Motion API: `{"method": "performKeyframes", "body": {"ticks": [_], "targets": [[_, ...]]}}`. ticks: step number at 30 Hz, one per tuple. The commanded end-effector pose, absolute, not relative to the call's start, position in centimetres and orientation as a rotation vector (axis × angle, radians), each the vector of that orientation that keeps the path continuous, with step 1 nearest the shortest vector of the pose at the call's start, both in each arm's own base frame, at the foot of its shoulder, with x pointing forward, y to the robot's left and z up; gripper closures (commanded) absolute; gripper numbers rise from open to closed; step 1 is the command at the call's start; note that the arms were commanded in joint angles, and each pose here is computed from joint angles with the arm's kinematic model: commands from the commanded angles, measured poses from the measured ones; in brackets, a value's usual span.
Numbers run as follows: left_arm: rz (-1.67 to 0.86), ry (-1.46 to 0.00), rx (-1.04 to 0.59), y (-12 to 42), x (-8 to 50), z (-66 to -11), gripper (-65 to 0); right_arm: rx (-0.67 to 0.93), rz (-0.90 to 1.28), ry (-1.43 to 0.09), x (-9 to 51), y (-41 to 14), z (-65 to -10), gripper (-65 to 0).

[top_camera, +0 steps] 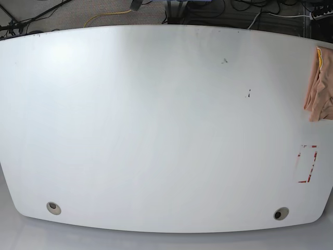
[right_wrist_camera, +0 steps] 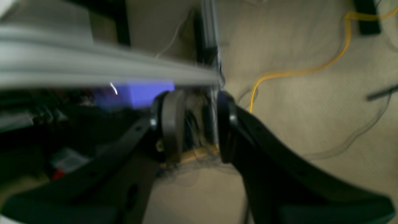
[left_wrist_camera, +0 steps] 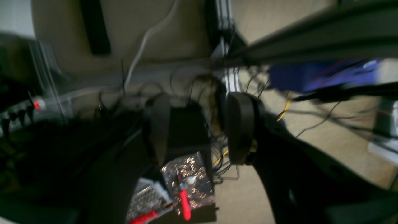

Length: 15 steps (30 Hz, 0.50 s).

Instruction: Fold the T-shirt properly

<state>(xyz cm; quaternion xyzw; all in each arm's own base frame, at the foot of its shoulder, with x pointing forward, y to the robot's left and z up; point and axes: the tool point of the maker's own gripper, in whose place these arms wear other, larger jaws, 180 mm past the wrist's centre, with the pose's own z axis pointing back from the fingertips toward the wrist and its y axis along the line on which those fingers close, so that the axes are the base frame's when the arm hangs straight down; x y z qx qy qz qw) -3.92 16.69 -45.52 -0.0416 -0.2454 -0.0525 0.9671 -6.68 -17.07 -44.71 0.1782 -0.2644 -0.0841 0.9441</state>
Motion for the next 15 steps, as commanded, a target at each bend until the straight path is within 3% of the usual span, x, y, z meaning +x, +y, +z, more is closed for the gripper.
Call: {"method": "performKeyframes", "body": {"ticks": [1, 9, 15], "targets": [[-0.083, -0.46, -0.083, 17.2, -5.2, -47.3, -26.4, 0.373, -0.126, -0.472, -8.3, -16.5, -46.4, -16.5], [-0.017, -0.334, -0.095, 17.5, -5.7, -55.2, -26.5, 0.377, -0.111, -0.311, -9.0, -15.9, -54.6, -16.5], [-0.036, -0.207, -0.121, 17.2, -5.6, -60.5, -26.5, 0.334, -0.143, -0.271, -7.5, -17.2, -59.0, -16.5]]}}
